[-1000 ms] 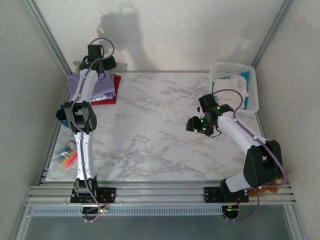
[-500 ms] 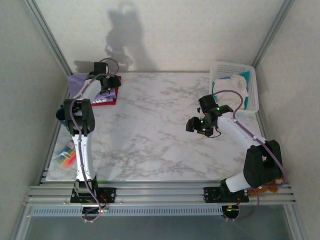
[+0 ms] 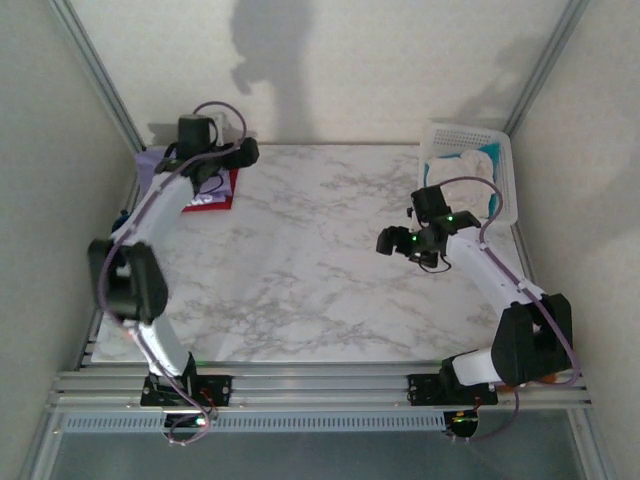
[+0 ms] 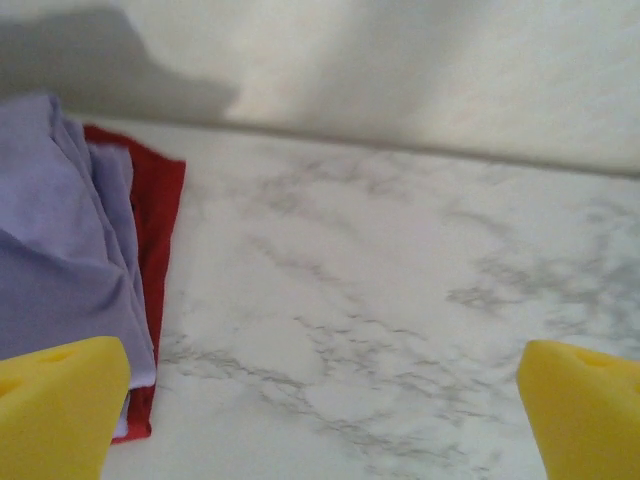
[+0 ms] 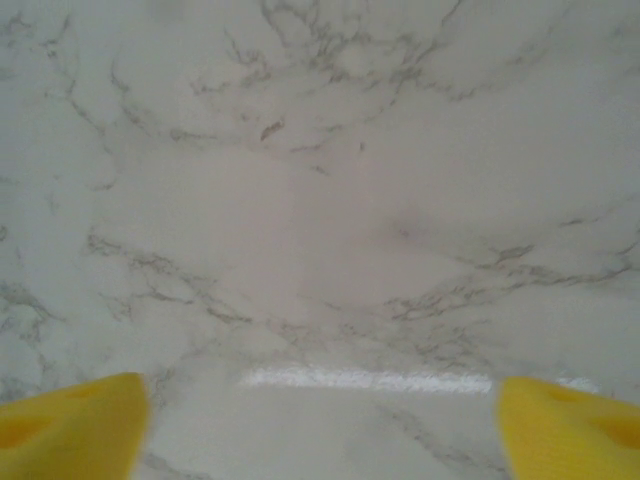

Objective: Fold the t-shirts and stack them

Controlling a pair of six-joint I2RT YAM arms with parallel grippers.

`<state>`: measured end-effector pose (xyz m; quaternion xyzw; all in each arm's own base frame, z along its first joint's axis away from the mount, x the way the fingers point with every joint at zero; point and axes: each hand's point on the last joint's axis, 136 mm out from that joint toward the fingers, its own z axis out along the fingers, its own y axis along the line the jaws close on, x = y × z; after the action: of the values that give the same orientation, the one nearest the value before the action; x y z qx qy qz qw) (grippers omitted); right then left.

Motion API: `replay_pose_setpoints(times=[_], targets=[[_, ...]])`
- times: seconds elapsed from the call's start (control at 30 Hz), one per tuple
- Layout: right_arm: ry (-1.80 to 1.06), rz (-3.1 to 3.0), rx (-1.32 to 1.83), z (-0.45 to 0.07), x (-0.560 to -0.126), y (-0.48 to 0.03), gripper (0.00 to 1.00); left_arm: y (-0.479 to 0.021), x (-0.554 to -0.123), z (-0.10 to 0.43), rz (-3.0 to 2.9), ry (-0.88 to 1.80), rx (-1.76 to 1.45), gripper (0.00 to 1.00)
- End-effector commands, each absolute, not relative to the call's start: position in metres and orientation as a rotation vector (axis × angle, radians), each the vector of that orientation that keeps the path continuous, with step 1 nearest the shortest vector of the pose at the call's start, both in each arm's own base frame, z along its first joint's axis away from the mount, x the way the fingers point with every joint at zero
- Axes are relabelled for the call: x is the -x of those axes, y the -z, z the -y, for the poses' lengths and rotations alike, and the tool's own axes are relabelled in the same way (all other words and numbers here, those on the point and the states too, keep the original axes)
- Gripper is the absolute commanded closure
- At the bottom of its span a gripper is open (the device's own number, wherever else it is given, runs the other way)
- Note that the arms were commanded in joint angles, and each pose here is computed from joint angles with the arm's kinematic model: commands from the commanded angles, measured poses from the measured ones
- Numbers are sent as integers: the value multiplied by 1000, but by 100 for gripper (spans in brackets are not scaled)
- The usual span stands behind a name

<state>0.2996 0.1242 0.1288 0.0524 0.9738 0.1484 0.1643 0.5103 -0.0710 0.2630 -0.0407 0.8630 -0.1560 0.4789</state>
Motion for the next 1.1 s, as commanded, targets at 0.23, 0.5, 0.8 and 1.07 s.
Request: replay_pose_setpoints(times=[0.23,0.5,0.8,1.07], targets=[[9,-2307,-108,-56,-337,-163,1,-287,-382,5,-1550,69,161,0],[184,-1931,-127,-17,-348,-142,1,-220,-339,-38,-1509,-125,309,0],[211,-1836,-177,7,-369,-118,1,-162,-344,-39,-1565,-96,312,0],[115,-1851,-17,-18,-377,-93,1,-142,-348,-36,-1562,-56,257,1]])
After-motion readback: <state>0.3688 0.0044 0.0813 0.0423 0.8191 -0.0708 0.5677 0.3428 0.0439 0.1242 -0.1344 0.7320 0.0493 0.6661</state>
